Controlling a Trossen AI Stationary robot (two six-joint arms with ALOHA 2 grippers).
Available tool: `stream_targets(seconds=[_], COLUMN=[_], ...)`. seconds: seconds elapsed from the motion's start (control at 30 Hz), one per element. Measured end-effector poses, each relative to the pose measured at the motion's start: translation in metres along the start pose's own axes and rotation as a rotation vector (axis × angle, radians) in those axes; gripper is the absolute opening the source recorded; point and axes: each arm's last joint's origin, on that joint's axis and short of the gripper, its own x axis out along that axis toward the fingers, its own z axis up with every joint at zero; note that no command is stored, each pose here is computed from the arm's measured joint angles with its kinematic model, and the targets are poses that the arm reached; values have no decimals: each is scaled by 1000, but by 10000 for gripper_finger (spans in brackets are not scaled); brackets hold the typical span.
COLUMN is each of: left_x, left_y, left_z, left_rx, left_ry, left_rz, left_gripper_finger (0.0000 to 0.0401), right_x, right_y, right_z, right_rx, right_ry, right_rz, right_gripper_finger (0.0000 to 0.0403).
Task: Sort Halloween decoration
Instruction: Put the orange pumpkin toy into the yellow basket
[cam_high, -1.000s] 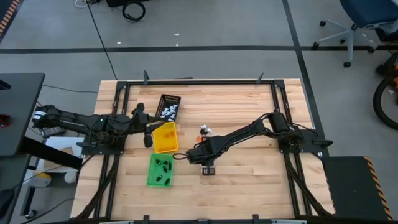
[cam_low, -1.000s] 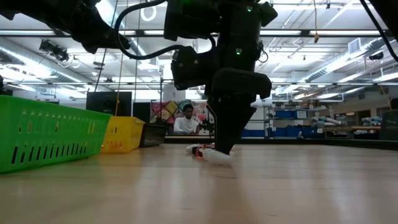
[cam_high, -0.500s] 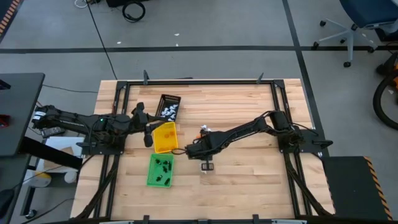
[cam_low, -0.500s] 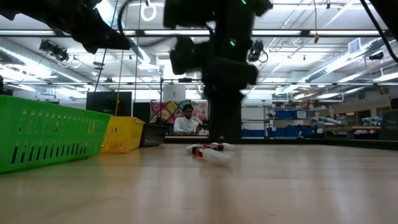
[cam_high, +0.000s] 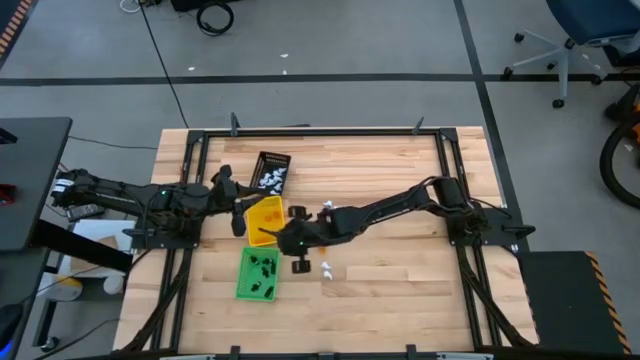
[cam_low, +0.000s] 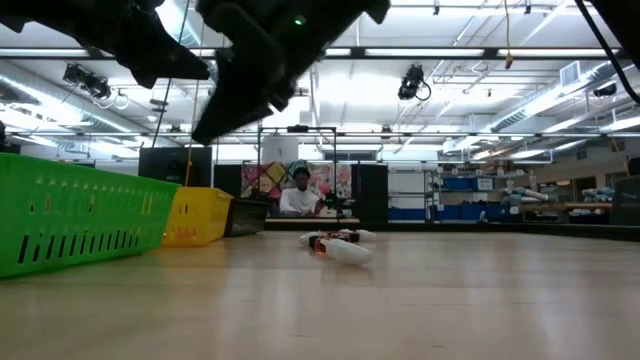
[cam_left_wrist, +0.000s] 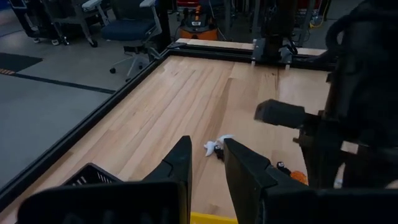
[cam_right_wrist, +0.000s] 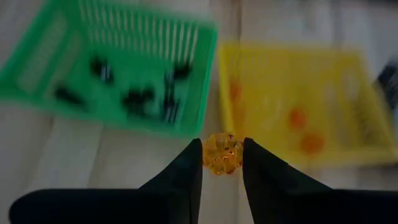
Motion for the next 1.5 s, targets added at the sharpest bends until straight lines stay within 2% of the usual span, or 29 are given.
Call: stream_targets(seconds=[0.13,0.3,0.43,0.7,0.77,0.83,0.93,1.1,1.3,1.5], left_x=[0,0,0,0,0,0,0,0,0,0], left_y=[0,0,0,0,0,0,0,0,0,0], left_z=[3,3,2,-1,-1,-1,-2,-2,-2,-2], left_rx=[-5,10,9,12,14,34,46,45,45,44], left_ry=[-26,-32,-20,9,10,13,23,20,19,17], left_rz=[-2,-3,-2,1,1,1,2,2,2,1], left_gripper_finger=[69,69,69,69,69,69,69,69,69,69], right_x=[2,29,46,43,41,32,9,-9,-8,0], right_y=[-14,-31,-39,-56,-58,-59,-61,-54,-44,-55], right_z=[12,8,-3,-3,-6,-12,-12,-22,-37,-53], right_rx=[-29,2,16,74,63,46,74,160,99,106], right_ry=[-125,-213,-187,-176,-126,-13,86,235,334,384], right_rz=[1,19,-12,-34,-74,-158,-222,-192,-159,-132], right_gripper_finger=[99,103,126,190,198,199,196,193,193,193])
